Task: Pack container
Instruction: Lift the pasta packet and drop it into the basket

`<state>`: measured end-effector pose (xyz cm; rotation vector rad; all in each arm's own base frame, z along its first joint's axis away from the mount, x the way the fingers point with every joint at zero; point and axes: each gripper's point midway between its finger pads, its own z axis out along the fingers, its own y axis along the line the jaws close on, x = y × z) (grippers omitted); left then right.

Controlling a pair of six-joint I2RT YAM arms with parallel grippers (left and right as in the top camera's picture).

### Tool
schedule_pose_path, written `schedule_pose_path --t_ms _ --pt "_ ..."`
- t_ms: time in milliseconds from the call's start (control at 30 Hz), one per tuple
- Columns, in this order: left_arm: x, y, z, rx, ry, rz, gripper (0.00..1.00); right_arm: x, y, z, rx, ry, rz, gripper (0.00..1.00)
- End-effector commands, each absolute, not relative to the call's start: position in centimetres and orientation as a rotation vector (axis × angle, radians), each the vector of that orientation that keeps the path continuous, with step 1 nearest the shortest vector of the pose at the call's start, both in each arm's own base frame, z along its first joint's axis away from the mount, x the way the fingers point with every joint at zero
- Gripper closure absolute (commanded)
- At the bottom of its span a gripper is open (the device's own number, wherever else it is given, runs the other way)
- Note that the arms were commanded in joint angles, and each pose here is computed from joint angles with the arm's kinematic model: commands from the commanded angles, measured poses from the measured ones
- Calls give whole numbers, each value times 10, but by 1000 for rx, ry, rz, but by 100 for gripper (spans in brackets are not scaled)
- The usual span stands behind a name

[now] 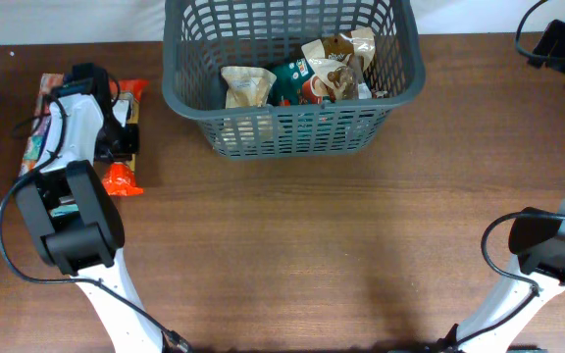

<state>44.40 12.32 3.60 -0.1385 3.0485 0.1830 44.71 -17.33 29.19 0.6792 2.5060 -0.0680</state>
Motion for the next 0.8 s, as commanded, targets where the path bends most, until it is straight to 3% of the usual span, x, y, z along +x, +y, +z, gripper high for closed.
schedule_pose_path --t_ms 0,267,500,667,767 --pt "483 133 121 -256 2795 206 98 444 -174 299 688 2488 -79 1" --pt "494 119 284 -217 2418 232 98 444 -174 299 688 2488 -79 1" --pt "466 47 404 19 2146 230 98 444 -174 299 688 2488 -79 1" --pt "444 -7 456 152 1993 282 98 444 -174 299 688 2488 -79 1" --pt "438 -47 462 296 1958 260 98 444 -174 299 688 2488 -79 1"
